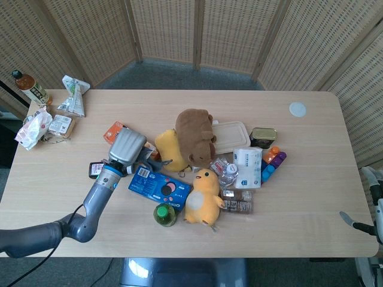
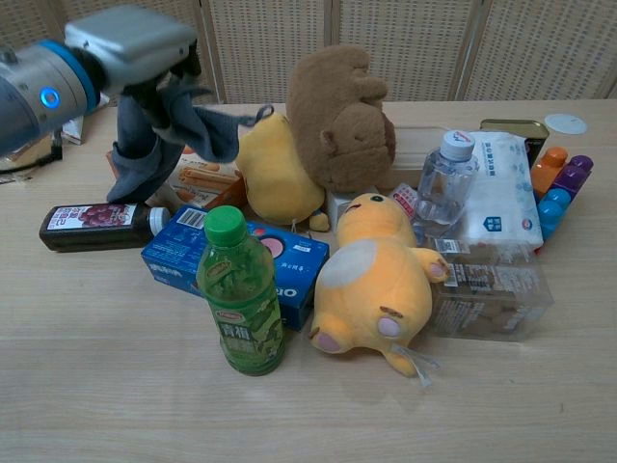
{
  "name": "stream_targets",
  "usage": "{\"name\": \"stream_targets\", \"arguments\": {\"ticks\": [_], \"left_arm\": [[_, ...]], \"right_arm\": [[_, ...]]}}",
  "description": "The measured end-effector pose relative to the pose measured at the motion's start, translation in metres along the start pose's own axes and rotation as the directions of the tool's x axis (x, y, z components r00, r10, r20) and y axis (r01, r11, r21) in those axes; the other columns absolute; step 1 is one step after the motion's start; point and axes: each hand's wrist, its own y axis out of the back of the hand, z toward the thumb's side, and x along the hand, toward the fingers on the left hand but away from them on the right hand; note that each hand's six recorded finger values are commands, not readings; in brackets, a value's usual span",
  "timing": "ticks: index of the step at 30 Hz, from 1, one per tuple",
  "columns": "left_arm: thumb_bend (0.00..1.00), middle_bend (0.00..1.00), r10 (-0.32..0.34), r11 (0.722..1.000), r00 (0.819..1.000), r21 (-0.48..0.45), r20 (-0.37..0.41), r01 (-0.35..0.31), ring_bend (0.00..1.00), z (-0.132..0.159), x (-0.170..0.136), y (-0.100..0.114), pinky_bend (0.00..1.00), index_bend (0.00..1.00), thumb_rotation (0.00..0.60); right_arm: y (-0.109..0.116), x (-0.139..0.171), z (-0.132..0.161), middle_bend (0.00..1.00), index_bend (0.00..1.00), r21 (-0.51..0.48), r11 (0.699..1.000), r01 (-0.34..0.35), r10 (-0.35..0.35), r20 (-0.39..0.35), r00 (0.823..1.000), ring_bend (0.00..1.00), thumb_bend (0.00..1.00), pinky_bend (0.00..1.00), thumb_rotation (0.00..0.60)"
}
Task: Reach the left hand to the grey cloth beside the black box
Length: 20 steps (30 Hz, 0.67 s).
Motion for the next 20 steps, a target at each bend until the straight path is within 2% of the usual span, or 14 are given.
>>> {"name": "stream_targets", "arguments": {"ticks": [5, 6, 11, 15, 20], "left_arm": [[0.08, 0.86, 0.107, 0.994, 0.994, -0.001, 0.010, -0.107, 0.83, -0.004, -0.001, 0.067, 0.77, 0.87, 0.600], [0.08, 0.86, 0.141, 0.990, 0.990, 0.006, 0.010, -0.141, 0.83, -0.007, -0.002, 0.088, 0.78, 0.87, 0.600], [0.08, 0.86, 0.231, 0.972, 0.973, 0.037, -0.001, -0.231, 0.83, -0.014, -0.004, 0.151, 0.78, 0.87, 0.600], [0.08, 0.86, 0.269, 0.962, 0.963, 0.056, -0.006, -0.268, 0.83, -0.015, -0.008, 0.181, 0.78, 0.87, 0.600], [0.08, 0.86, 0.289, 0.956, 0.957, 0.060, -0.009, -0.288, 0.83, -0.015, -0.010, 0.198, 0.78, 0.87, 0.600]], "right_arm": [[-0.002, 0.001, 0.001, 0.00, 0.00, 0.004, 1.000, -0.004, 0.004, -0.002, 1.000, 0.00, 0.00, 0.00, 0.600], [-0.002, 0.001, 0.001, 0.00, 0.00, 0.005, 1.000, -0.004, 0.004, -0.002, 1.000, 0.00, 0.00, 0.00, 0.600], [-0.002, 0.001, 0.002, 0.00, 0.00, 0.004, 1.000, -0.003, 0.003, -0.003, 1.000, 0.00, 0.00, 0.00, 0.600], [-0.002, 0.001, 0.003, 0.00, 0.00, 0.004, 1.000, -0.003, 0.003, -0.005, 1.000, 0.00, 0.00, 0.00, 0.600], [-0.001, 0.002, 0.003, 0.00, 0.00, 0.004, 1.000, -0.001, 0.001, -0.006, 1.000, 0.00, 0.00, 0.00, 0.600]]}}
